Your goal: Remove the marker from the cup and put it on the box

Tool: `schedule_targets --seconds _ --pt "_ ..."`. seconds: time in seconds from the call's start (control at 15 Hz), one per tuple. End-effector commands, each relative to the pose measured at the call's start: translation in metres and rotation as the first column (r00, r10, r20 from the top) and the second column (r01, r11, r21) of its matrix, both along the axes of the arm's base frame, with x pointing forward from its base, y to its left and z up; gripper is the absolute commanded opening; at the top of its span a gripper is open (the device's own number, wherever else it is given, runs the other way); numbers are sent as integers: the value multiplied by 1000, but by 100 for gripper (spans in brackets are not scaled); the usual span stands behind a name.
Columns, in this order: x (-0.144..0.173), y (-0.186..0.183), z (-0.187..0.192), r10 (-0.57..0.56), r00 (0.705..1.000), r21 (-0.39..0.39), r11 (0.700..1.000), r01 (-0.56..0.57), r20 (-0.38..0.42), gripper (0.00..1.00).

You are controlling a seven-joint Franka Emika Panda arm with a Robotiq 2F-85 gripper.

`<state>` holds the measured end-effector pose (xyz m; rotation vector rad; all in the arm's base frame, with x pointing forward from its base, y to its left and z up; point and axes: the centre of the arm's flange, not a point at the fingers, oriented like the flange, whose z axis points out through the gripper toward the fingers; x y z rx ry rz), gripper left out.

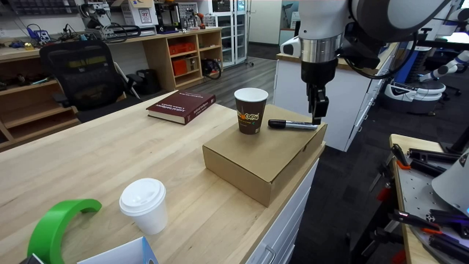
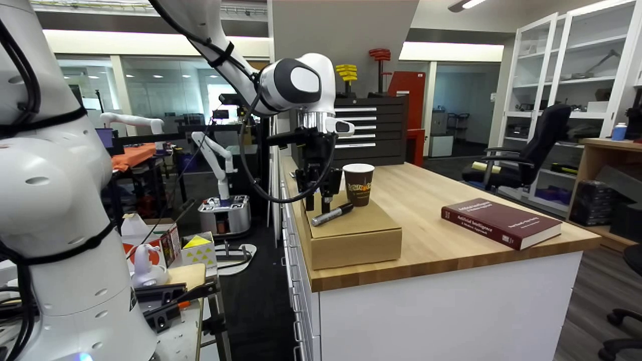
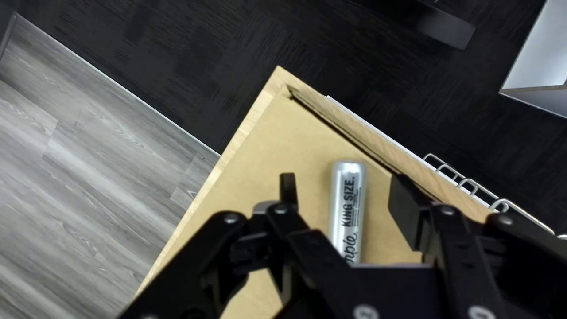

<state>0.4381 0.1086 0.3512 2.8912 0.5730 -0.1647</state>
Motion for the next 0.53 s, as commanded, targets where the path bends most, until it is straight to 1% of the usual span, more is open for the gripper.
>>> schedule_targets --seconds 0.0,0.13,0.27,0.33,0.47 --pt "-3 -5 2 -6 1000 3 1000 6 7 88" --pt "-2 -8 5 -13 1000 6 1000 13 13 100" --pt "-2 -10 7 -33 999 7 999 33 16 100" --pt "1 -4 1 -10 1000 2 1000 10 1 100" --pt "1 -4 0 -10 1000 2 1000 10 0 100"
